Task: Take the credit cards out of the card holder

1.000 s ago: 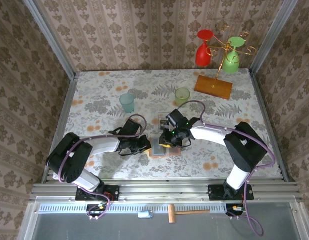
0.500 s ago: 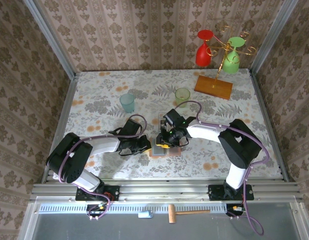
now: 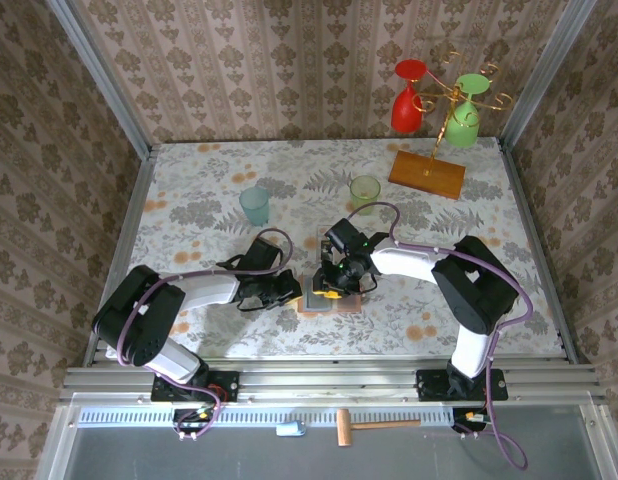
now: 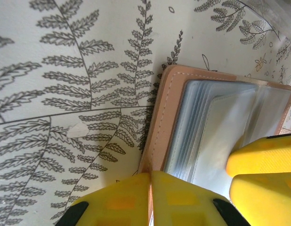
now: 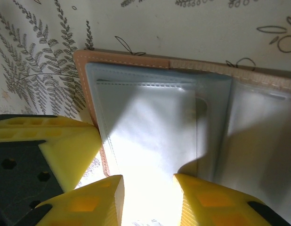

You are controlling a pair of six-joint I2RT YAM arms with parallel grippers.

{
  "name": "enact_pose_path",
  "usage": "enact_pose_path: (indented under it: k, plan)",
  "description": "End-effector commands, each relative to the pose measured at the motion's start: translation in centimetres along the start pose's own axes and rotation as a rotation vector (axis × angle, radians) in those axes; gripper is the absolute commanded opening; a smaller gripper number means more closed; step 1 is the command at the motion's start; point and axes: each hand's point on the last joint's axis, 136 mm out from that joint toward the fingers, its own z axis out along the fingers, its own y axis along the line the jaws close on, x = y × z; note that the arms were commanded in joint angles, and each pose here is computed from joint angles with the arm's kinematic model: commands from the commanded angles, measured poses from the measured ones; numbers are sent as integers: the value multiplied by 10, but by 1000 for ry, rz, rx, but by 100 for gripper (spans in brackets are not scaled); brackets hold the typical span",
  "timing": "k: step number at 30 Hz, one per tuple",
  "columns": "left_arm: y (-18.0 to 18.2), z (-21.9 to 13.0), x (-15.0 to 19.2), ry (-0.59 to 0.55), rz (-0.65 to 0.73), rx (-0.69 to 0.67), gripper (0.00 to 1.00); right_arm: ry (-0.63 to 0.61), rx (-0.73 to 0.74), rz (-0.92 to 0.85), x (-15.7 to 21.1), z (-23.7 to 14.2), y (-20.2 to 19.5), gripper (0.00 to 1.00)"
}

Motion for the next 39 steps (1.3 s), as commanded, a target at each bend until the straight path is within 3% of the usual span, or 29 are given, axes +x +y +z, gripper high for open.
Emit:
enact_pose_path:
  k: [1, 39]
  plan:
    - [12, -3, 3, -3, -12, -33, 11, 2, 44, -7, 3, -3, -5, 33]
    - [2, -8, -2, -23, -4, -10, 11, -83, 8, 14, -4, -11, -14, 33]
